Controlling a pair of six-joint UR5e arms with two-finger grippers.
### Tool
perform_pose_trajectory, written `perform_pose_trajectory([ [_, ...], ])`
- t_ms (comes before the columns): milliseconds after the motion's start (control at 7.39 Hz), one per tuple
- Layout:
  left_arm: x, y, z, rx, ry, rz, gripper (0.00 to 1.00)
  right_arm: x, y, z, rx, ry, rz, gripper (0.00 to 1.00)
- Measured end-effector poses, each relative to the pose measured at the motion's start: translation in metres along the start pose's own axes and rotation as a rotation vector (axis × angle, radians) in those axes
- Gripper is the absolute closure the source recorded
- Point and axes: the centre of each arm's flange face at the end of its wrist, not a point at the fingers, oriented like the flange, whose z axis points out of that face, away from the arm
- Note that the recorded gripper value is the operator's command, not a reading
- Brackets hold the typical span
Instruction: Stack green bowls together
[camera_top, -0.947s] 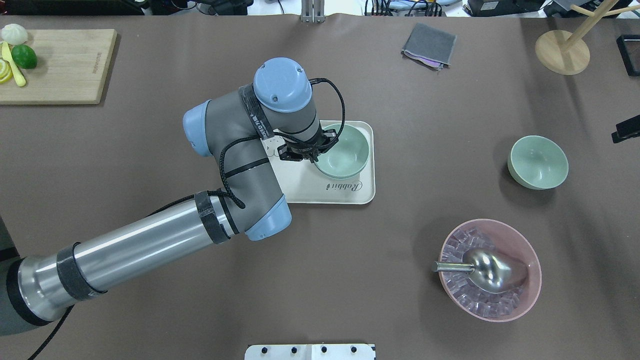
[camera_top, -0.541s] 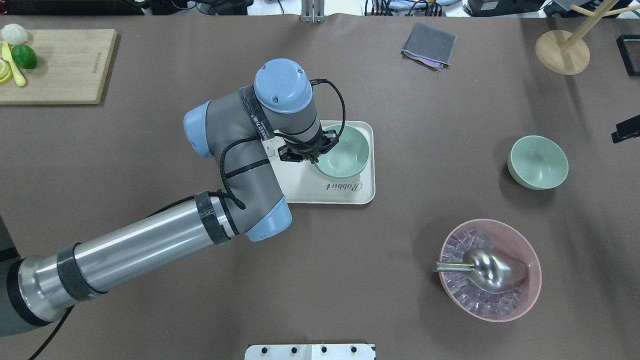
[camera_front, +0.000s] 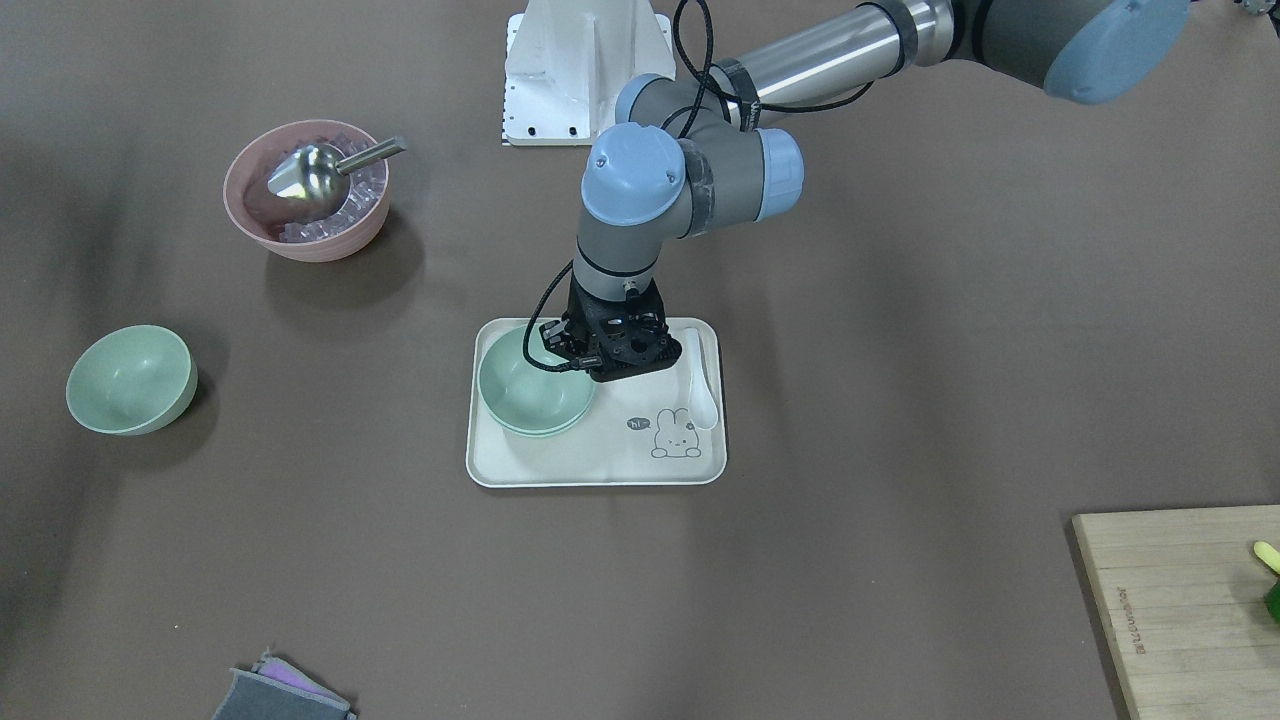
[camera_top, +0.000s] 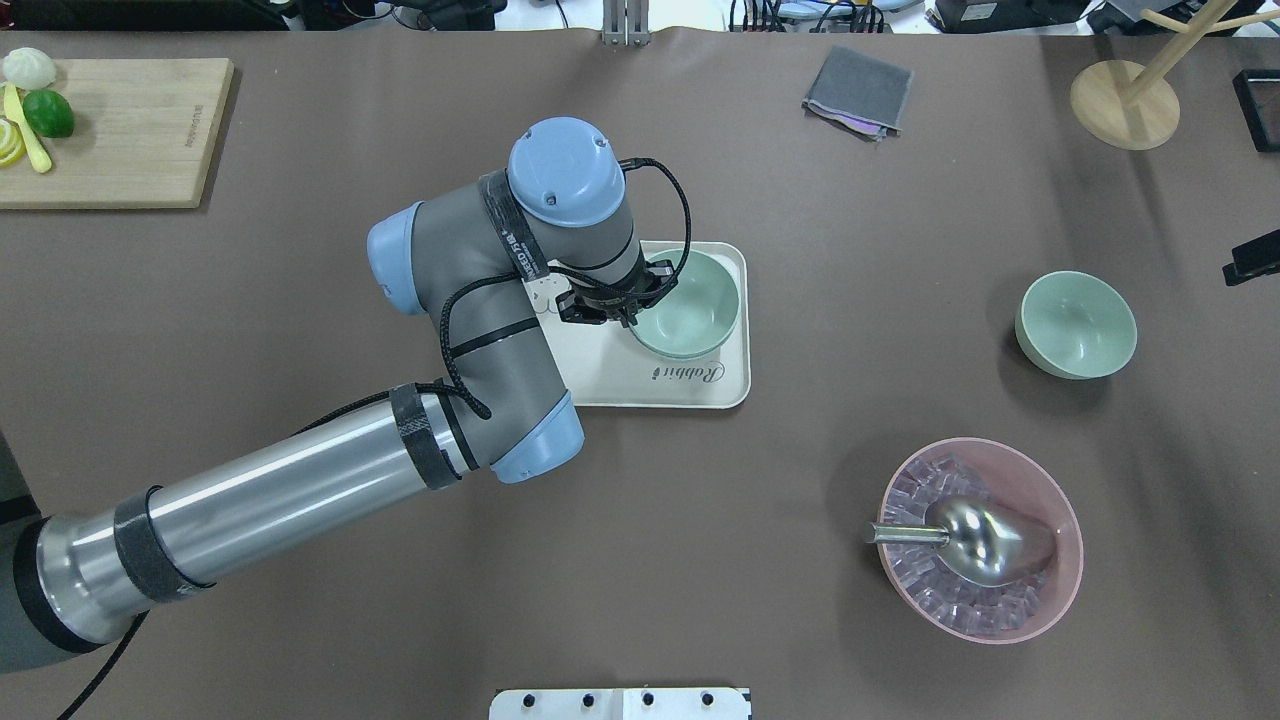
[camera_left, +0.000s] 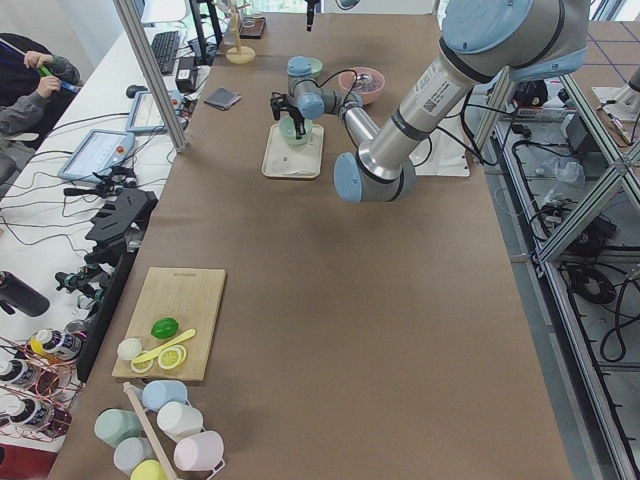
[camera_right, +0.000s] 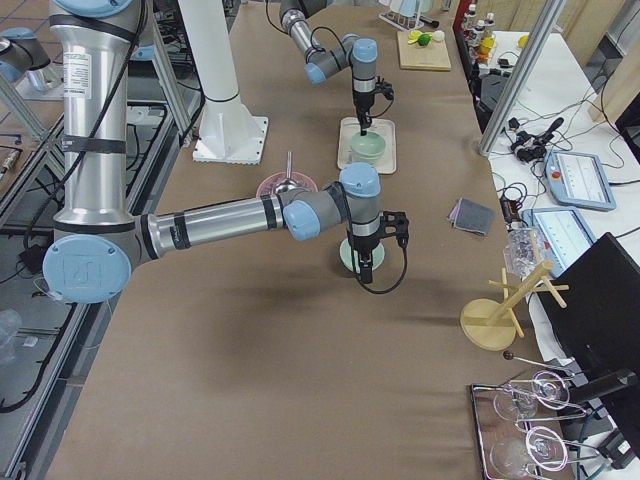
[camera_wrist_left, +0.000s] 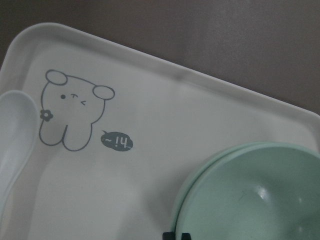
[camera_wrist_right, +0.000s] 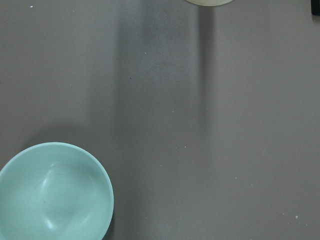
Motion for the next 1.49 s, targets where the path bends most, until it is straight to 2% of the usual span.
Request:
perform_pose_trajectory([
  [135,0.0,0.0,0.0,0.0,0.003,0.001,0.87,0.0,0.0,0.0,0.0,0.0,0.0,0.0],
  [406,0.0,0.0,0.0,0.002,0.018,0.007,0.03,0.0,0.0,0.0,0.0,0.0,0.0,0.0],
  [947,-0.007,-0.005,0.0,0.058,0.064,0.026,0.02,0.0,0.0,0.0,0.0,0.0,0.0,0.0],
  [1352,-0.007,-0.003,-0.015,0.065,0.092,0.039,0.02,0.0,0.0,0.001,-0.002,0.0,0.0,0.0],
  [1488,-0.021,0.0,-0.021,0.05,0.102,0.055,0.02,0.0,0.001,0.002,-0.004,0.0,0.0,0.0],
])
